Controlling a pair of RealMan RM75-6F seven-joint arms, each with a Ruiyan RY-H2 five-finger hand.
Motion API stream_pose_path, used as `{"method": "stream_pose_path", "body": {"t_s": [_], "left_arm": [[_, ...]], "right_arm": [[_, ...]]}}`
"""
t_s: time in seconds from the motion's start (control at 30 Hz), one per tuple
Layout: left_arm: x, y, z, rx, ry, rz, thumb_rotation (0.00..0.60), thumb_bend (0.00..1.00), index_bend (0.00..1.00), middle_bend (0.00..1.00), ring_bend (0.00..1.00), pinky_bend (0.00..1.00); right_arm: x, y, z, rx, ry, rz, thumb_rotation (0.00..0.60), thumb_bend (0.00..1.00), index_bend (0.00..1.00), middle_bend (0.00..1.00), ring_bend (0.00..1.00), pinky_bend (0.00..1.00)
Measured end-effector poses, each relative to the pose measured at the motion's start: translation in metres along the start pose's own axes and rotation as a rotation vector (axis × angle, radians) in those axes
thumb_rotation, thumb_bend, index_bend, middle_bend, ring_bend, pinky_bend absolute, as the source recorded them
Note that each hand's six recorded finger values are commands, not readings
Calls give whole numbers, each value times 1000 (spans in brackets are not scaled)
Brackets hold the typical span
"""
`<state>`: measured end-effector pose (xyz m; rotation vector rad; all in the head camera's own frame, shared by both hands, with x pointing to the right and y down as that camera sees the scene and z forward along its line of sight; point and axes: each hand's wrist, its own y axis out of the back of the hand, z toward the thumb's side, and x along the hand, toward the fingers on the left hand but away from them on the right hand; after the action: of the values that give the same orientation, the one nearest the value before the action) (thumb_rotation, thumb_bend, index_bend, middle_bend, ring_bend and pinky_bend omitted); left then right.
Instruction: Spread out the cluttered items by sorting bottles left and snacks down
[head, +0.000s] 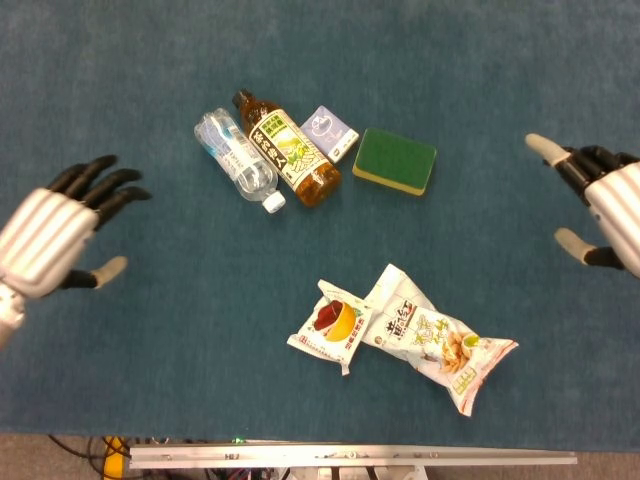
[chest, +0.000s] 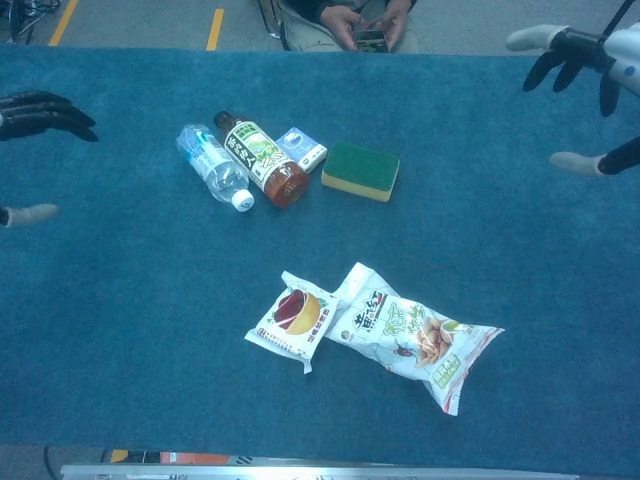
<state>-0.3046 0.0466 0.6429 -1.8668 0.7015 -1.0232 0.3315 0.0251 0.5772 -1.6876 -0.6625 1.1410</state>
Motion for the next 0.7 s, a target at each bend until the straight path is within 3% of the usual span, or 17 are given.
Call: {"method": "stream_pose_path", "body": {"t_s": [0.27, 0.7], "left_arm": [[48, -14, 14, 69, -78, -49, 600, 256, 202, 155, 63, 161], [94, -33, 14, 70, -65, -80, 600, 257, 202, 151, 62, 161]], "right_arm": [[12, -3, -9, -5, -24, 10, 600, 219, 0, 306, 309, 515], [24, -10, -5, 7, -2, 23, 600, 219, 0, 307, 308, 515]]}}
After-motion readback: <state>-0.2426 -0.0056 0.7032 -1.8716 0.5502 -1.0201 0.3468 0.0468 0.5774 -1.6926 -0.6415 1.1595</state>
